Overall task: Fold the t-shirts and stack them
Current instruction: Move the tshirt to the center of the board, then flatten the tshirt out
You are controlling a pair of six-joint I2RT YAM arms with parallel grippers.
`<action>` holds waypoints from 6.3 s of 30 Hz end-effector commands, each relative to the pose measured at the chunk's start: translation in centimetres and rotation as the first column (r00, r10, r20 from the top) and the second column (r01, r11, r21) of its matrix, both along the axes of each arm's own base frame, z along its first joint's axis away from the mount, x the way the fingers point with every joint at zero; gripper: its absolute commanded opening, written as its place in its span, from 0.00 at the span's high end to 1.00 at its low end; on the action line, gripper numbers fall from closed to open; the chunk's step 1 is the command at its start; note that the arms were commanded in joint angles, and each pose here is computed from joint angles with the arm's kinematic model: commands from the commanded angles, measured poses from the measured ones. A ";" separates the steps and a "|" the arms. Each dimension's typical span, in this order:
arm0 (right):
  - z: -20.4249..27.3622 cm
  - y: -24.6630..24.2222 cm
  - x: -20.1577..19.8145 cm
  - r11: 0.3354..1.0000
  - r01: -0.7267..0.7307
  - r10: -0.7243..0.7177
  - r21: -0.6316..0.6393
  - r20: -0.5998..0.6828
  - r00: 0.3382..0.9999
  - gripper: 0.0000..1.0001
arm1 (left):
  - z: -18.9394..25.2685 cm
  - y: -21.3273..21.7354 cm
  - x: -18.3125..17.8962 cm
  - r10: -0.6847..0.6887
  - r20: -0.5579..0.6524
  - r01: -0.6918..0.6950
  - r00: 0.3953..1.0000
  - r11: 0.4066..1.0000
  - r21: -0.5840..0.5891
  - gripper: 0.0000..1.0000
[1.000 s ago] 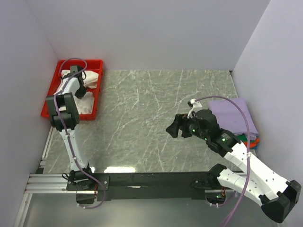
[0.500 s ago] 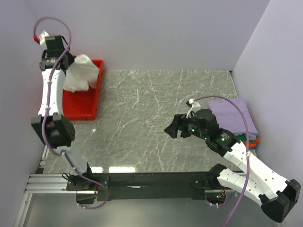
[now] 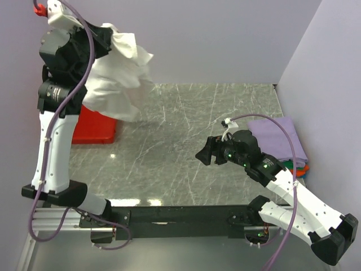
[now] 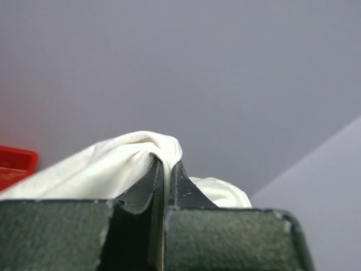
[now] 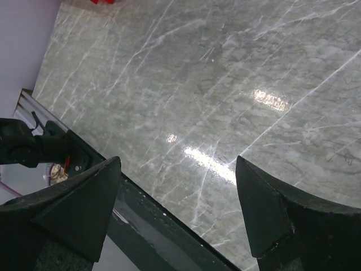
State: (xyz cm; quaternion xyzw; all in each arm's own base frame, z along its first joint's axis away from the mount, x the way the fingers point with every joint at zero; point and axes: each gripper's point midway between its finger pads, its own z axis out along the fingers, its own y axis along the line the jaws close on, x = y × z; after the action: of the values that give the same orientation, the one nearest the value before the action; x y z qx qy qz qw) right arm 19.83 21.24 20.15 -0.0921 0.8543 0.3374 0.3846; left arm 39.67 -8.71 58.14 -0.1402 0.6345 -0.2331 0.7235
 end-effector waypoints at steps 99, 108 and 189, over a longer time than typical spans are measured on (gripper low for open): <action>2.1 -2.3 23.0 0.903 0.427 -0.424 0.041 -0.077 0.903 1.00 | -49.9 -16.2 -9.7 0.034 -0.832 0.085 0.553 0.992 0.097 0.99; 9.2 -7.0 20.1 0.872 0.486 -0.489 0.056 0.047 0.871 1.00 | -40.2 -5.3 -11.8 0.082 -0.737 -0.074 0.671 0.996 0.043 1.00; -5.0 -5.3 5.8 0.937 0.344 -0.333 0.061 -0.146 0.932 0.52 | -52.0 2.0 -23.5 0.145 -0.914 -0.505 0.379 0.860 -0.073 0.52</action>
State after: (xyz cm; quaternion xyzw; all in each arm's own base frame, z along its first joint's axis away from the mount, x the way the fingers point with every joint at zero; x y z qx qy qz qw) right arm 25.95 16.18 14.69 0.1045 0.8708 0.3089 0.3679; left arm 16.88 -7.71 6.93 -0.4534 0.8390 -0.0999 0.2838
